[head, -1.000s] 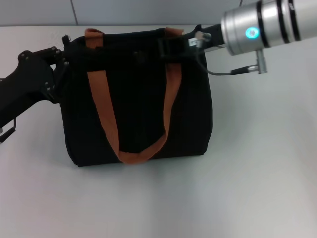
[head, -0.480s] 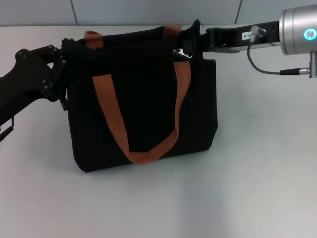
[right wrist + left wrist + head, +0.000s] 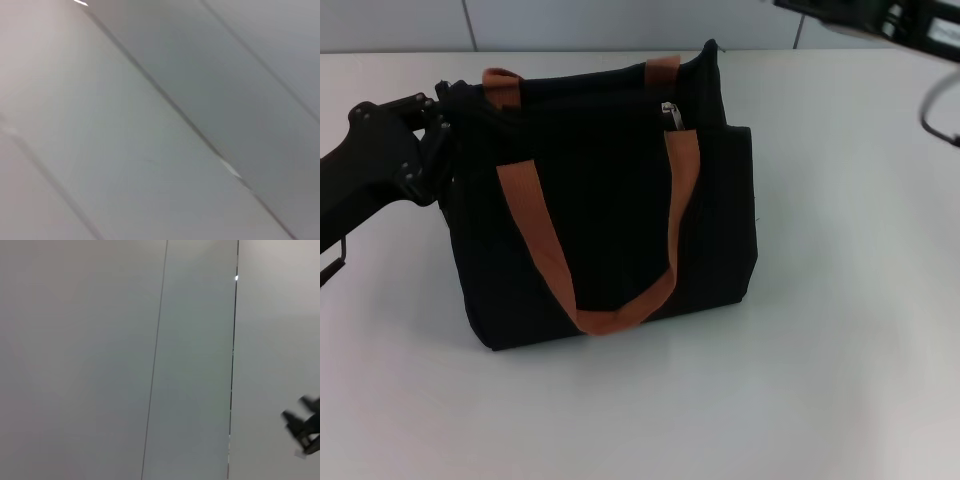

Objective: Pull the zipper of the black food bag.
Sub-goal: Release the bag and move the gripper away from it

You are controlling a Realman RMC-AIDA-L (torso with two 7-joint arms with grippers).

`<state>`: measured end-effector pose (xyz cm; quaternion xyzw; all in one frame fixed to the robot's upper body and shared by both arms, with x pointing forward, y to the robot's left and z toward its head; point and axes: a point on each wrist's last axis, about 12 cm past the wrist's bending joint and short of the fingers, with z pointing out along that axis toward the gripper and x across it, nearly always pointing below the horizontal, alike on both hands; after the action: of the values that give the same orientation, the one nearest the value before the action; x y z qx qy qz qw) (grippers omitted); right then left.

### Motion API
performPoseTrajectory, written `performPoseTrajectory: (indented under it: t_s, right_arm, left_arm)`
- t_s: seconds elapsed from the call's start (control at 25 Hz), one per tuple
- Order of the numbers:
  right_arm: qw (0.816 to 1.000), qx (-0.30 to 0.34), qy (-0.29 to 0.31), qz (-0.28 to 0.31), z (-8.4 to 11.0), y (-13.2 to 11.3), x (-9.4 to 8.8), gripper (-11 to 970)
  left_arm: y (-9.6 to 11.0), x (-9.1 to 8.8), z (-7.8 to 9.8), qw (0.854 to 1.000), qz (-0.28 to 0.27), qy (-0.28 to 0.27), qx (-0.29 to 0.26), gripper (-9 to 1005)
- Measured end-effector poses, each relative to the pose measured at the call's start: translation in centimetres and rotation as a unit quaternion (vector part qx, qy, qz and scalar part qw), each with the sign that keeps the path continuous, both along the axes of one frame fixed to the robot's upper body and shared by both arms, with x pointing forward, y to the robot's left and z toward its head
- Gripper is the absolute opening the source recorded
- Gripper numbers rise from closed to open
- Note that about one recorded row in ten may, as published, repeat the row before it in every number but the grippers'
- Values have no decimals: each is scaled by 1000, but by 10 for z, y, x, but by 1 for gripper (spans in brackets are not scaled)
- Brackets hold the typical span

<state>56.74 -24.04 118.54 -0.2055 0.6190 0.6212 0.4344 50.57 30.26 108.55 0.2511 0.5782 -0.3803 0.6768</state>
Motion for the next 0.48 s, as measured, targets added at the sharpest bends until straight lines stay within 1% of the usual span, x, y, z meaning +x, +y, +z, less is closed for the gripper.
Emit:
performPoseTrajectory:
  t_s: [0.12, 0.16, 0.2, 0.24, 0.28, 0.32, 0.36, 0.4, 0.44, 0.48]
  right_arm:
    - [996, 14, -65, 53, -5, -8, -15, 151]
    - [990, 15, -107, 85, -9, -13, -25, 226]
    - [990, 15, -107, 85, -9, -13, -25, 301]
    - [987, 15, -124, 97, -12, -16, -29, 376]
    - [984, 12, -139, 107, -16, -19, -34, 416]
    - [982, 2, -152, 113, -23, -21, -40, 457]
    - [976, -25, -177, 124, -37, -25, -51, 497]
    - [976, -25, -177, 124, -37, -25, -51, 538]
    - [972, -43, -189, 129, -45, -25, -56, 578]
    - [970, -57, -197, 133, -53, -25, -62, 595]
  left_arm:
    - [2, 0, 0, 1000, -2, 10, -4, 13]
    - [2, 0, 0, 1000, -3, 13, -5, 12]
    - [3, 0, 0, 1000, -4, 16, -6, 12]
    - [3, 0, 0, 1000, -6, 19, -6, 12]
    - [3, 0, 0, 1000, -8, 21, -6, 12]
    - [4, 0, 0, 1000, -10, 25, -7, 12]
    - [4, 0, 0, 1000, -11, 28, -8, 12]
    - [4, 0, 0, 999, -13, 32, -9, 12]
    - [5, 0, 0, 999, -14, 36, -10, 12]
    - [5, 0, 0, 999, -14, 40, -11, 12]
